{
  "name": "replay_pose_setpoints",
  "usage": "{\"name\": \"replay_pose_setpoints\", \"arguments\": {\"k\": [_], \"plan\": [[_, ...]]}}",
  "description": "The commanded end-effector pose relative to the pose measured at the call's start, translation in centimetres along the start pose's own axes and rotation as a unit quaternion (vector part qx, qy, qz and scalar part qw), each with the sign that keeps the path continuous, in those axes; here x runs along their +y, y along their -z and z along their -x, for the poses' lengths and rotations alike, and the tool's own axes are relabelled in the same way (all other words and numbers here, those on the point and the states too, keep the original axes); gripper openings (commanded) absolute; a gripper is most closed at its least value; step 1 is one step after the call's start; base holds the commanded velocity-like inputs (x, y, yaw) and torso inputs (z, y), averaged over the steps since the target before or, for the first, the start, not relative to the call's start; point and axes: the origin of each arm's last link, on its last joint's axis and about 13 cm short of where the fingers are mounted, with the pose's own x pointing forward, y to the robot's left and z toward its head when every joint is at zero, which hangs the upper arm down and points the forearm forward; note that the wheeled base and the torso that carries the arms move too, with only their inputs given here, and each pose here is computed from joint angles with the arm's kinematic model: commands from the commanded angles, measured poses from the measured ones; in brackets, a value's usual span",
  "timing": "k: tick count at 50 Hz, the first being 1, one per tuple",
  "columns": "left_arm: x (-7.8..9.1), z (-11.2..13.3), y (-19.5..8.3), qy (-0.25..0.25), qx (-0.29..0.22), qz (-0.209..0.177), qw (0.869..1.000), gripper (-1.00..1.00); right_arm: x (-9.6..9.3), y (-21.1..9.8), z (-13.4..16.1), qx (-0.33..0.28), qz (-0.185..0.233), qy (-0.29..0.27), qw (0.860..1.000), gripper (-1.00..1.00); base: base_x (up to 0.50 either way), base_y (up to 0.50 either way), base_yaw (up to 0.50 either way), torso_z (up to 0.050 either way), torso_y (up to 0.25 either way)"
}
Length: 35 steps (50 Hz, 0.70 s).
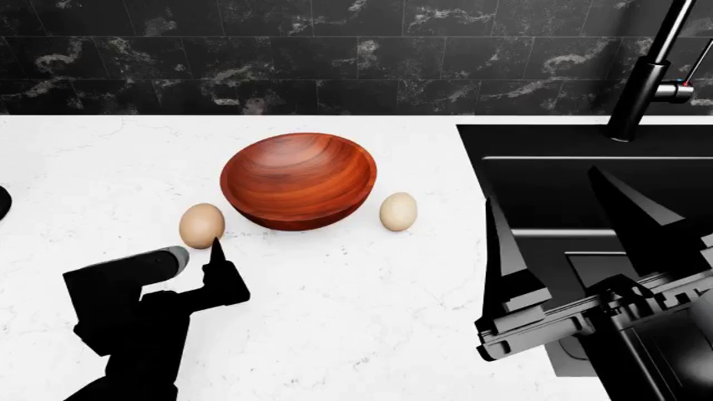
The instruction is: Place the eggs and milk next to the bowl.
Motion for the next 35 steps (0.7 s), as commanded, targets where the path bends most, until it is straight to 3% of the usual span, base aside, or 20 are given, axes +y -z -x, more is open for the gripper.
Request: {"name": "replay_pose_setpoints", "arguments": {"k": [1,15,35], "plan": [[-0.5,3.2,-2.1,0.017,-0.046,0.019,0.999,1.00,0.2,-0.5,0.4,-0.010,0.002,0.002,1.000,1.00,0.00,0.00,0.00,0.000,0.000],[-1.3,5.3,-5.8,0.050,-0.138,0.024,0.989,1.00,0.5,-1.5,0.6,-0.039,0.017,0.006,0.999,1.00,0.00,0.00,0.00,0.000,0.000],[-2.1,5.2,-8.0,0.093,-0.219,0.043,0.970,1.00,1.0,-1.5,0.8,-0.071,0.021,0.014,0.997,1.00,0.00,0.00,0.00,0.000,0.000]]}}
